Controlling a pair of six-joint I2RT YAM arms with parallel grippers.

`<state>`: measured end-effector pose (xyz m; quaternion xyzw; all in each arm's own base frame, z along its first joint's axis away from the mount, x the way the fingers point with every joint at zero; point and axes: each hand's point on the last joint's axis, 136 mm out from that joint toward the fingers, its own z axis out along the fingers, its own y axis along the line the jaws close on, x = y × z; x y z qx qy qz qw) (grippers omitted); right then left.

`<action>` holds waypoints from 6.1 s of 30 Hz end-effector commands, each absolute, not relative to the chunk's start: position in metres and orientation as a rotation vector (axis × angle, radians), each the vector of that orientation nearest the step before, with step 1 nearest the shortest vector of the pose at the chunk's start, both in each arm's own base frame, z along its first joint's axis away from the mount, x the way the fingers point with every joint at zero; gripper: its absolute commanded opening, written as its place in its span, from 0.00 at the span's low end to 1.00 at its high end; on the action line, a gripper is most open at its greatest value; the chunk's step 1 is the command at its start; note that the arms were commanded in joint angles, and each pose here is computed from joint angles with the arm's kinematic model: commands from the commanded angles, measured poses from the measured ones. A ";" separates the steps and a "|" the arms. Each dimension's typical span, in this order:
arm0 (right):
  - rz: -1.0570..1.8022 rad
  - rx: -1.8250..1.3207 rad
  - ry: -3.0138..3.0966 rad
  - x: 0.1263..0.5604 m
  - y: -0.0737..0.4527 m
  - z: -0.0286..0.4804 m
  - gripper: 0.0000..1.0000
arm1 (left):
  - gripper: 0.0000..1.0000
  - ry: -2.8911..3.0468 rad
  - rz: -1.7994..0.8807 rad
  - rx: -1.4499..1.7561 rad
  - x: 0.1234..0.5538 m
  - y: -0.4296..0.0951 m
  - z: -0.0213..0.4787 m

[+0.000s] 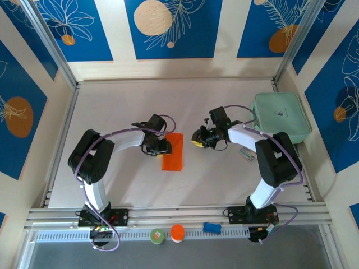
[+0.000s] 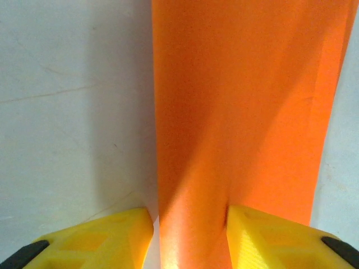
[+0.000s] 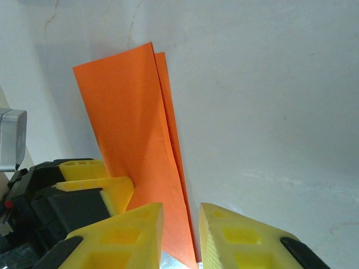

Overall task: Fold a paper plane with a square sheet of paper (pick it up from the middle)
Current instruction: Hold the square sheet of paper at the center of the table, then first fold the square sheet of paper in half at the center of the table.

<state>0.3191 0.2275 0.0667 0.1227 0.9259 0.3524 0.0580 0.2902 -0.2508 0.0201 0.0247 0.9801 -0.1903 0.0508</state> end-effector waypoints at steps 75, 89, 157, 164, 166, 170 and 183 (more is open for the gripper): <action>1.114 0.191 2.993 0.289 0.294 0.015 0.14 | 0.46 3.180 -0.301 0.257 0.260 -0.220 -0.036; 0.861 0.202 3.097 0.272 0.265 -0.025 0.13 | 0.53 3.031 -0.299 0.200 0.289 -0.225 0.026; 0.318 0.002 3.277 0.272 0.227 -0.054 0.09 | 0.20 2.906 -0.947 0.008 0.284 -0.224 0.045; 0.389 -0.103 3.250 0.283 0.240 -0.045 0.08 | 0.20 2.794 -1.152 -0.078 0.292 -0.263 0.052; 0.396 -0.109 3.251 0.285 0.241 -0.045 0.08 | 0.20 2.805 -1.151 -0.078 0.291 -0.268 0.047; 0.398 -0.105 3.260 0.284 0.241 -0.046 0.08 | 0.20 2.853 -1.118 -0.085 0.286 -0.269 0.033; 0.340 -0.048 3.294 0.281 0.231 -0.055 0.08 | 0.19 3.066 -0.908 -0.010 0.245 -0.239 -0.007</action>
